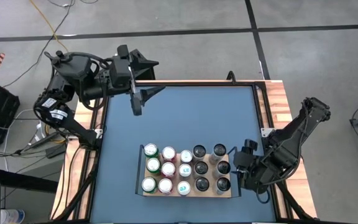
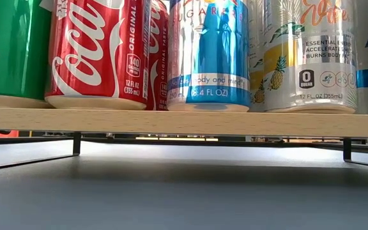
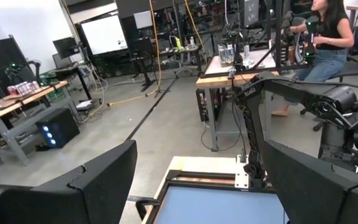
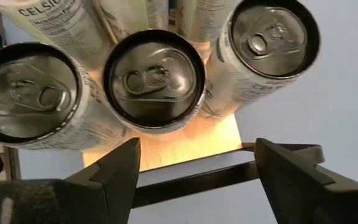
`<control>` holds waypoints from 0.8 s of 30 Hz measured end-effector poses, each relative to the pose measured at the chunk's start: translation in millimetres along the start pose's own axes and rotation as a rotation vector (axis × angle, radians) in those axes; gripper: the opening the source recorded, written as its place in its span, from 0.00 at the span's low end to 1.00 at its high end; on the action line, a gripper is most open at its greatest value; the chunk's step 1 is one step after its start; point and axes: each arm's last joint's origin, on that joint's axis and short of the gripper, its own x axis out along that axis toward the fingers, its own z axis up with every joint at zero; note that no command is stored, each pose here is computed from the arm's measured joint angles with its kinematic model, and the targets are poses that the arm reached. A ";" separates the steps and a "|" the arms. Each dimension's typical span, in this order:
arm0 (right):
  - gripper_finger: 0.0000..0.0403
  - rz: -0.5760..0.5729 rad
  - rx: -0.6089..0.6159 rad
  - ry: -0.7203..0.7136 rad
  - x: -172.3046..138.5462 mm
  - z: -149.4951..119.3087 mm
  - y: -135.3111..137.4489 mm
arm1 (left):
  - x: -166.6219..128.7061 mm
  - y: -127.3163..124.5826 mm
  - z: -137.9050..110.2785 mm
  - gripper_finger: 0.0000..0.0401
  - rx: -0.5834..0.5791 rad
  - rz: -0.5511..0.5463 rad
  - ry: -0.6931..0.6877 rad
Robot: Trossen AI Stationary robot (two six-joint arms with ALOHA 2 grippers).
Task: Place canned beverage on shelf
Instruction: Put the white-blue soda can on the shelf aligned with the other white-blue soda cans
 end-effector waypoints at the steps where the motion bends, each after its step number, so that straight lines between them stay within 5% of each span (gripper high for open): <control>1: 0.74 0.001 0.000 -0.001 0.0 0.1 0.1 | 0.1 0.0 -0.1 0.83 0.000 0.000 0.000; 24: 0.74 -0.027 -0.028 -0.063 2.2 6.5 -1.6 | 0.1 -0.1 -0.1 0.83 -0.023 -0.002 0.000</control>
